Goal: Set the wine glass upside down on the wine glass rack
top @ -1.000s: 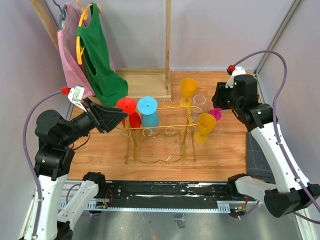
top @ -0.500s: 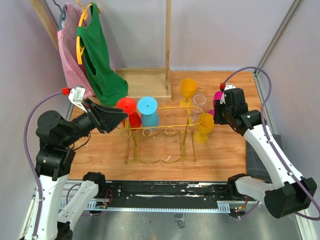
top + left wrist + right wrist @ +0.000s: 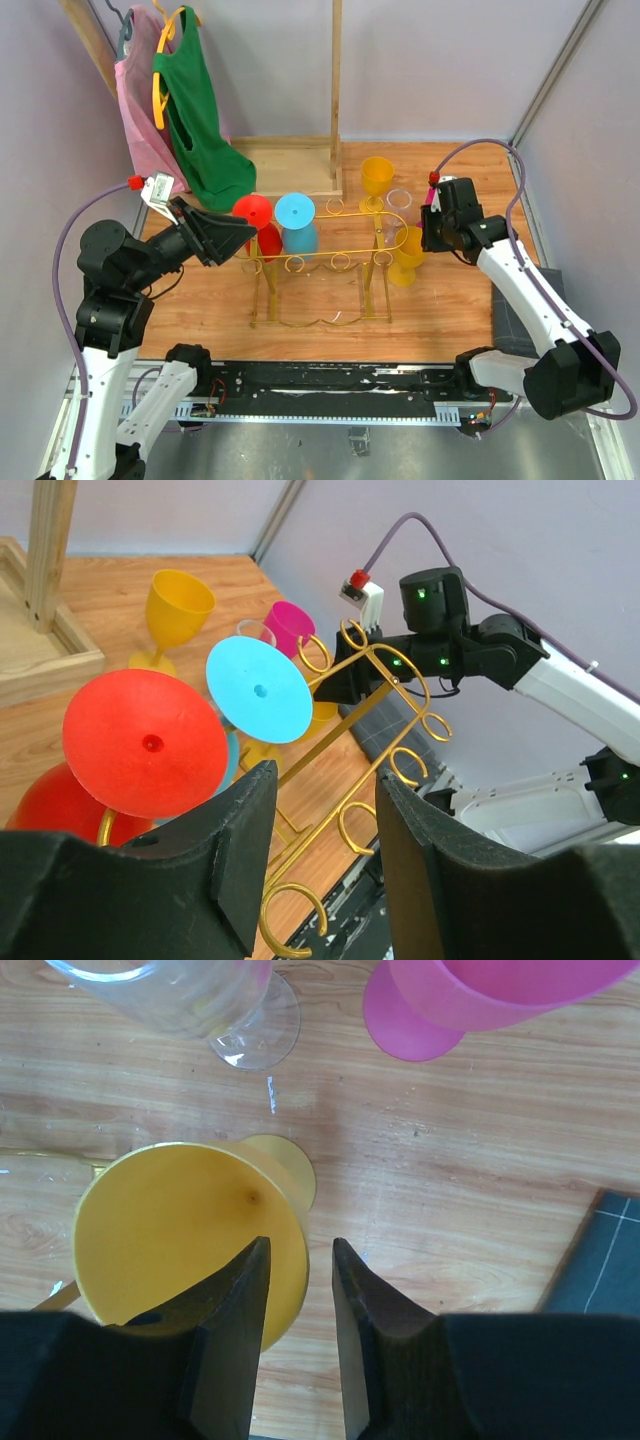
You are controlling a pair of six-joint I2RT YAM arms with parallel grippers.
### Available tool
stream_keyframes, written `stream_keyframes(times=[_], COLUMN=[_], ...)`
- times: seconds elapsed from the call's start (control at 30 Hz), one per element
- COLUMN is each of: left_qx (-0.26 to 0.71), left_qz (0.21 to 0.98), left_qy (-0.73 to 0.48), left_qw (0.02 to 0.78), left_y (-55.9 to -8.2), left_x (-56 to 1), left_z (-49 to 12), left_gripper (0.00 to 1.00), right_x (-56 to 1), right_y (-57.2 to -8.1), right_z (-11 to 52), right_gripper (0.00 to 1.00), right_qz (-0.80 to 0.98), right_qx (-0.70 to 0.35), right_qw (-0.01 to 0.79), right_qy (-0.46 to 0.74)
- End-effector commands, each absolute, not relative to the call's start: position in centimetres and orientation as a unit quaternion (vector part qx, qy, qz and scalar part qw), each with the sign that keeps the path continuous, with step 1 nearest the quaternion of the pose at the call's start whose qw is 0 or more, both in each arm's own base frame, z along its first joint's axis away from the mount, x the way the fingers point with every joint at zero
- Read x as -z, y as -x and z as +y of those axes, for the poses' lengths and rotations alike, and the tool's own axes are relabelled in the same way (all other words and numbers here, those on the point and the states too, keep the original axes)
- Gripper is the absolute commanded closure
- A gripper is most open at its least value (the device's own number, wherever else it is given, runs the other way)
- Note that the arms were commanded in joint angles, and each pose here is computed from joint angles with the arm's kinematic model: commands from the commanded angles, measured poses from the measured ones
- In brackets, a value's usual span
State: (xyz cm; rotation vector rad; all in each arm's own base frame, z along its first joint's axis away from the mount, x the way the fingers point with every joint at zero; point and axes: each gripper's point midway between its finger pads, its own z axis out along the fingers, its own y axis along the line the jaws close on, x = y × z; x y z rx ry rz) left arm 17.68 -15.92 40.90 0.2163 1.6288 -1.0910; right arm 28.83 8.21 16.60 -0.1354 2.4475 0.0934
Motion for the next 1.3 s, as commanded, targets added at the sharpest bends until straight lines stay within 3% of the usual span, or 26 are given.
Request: stream_keyframes(times=[0.0, 0.2, 0.8, 1.27], left_qx=[0.464, 0.465, 0.470, 0.498], left_qz=[0.676, 0.670, 0.665, 0.658], left_qy=[-0.101, -0.104, -0.104, -0.095], left_qw=[0.563, 0.569, 0.572, 0.557], left_y=[-17.3, -16.8, -16.0, -16.4], left_x=[-41.7, -42.5, -43.4, -43.6], left_z=[-16.0, -15.9, -15.8, -16.5], left_gripper=[0.51, 0.50, 0.50, 0.50], right_x=[-16.1, -16.2, -25.7, -37.4], right_y=[-28.7, -28.4, -23.3, -21.1], right_z=[9.4, 9.0, 5.0, 1.0], right_gripper=[0.71, 0.99, 0.99, 0.99], right_qz=[0.940, 0.940, 0.901, 0.749], right_qx=[-0.042, -0.035, 0.007, -0.002], right_qw=[0.331, 0.332, 0.434, 0.660], right_qy=[0.075, 0.069, 0.016, -0.067])
